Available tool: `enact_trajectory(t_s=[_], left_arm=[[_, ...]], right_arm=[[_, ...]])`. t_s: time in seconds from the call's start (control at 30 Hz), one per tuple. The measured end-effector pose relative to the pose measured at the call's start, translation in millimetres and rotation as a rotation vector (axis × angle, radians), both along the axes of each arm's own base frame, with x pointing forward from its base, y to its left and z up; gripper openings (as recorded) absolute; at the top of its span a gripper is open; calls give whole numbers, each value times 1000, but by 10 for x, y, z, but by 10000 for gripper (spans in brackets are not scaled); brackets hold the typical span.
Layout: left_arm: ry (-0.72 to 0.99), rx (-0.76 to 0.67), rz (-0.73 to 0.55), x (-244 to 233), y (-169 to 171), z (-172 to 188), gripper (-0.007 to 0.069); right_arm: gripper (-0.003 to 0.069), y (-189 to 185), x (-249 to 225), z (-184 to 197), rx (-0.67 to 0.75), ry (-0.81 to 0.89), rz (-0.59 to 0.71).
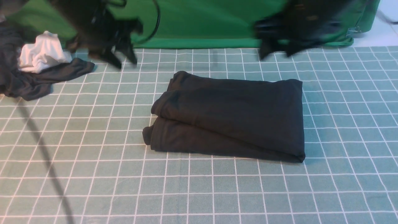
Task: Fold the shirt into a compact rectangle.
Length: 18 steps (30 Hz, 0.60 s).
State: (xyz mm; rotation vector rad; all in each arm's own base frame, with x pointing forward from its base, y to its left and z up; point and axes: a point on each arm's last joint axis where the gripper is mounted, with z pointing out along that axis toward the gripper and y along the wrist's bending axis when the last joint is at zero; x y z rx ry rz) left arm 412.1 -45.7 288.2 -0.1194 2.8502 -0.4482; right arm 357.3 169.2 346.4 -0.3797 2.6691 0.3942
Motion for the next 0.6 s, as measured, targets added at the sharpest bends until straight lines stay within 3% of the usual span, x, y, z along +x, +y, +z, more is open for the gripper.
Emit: enact_trajectory(t_s=[0.17,0.37,0.6], left_arm=[[60,-7,-22,-580,-190,-357,258],[98,50,-98,-700,-505,-873,258],[82,55,-93,-669,-581,-947,286]], right_arm=[[582,-245,-31,-185,-51,95,-28],[588,-297,-169,-839,-104,243,-41],[588,-321,-280,-1396,-109,337,-76]])
